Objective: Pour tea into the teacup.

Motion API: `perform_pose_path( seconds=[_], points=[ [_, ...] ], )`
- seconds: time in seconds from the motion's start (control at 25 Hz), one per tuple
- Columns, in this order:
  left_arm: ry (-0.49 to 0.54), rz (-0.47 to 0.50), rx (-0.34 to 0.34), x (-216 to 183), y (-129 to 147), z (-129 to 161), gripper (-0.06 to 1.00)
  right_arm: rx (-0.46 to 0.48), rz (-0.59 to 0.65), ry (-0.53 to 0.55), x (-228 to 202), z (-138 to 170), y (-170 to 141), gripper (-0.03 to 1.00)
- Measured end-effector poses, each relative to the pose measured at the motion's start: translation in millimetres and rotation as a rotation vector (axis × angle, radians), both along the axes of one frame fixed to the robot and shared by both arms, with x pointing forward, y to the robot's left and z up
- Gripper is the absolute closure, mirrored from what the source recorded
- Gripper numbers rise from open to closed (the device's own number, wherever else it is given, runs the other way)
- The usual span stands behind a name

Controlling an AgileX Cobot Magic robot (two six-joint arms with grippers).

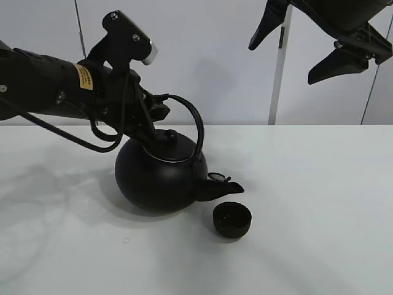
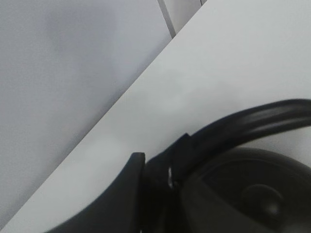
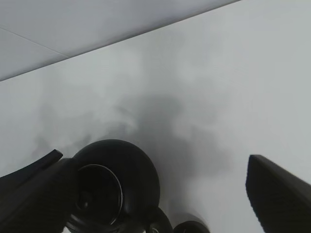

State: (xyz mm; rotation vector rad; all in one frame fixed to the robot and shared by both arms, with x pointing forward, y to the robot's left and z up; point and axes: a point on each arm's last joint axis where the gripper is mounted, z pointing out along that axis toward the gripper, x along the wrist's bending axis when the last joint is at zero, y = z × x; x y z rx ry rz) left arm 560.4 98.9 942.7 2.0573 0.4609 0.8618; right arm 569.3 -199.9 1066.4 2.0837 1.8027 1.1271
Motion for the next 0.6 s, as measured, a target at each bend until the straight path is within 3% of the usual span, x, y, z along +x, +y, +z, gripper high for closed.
perform_pose_path(
  seconds=[0.6],
  points=[
    [-0.032,-0.011,0.04,1.0,0.6,0.5,0.84,0.0,0.0,0.0,0.0,0.0,0.0,0.32]
  ],
)
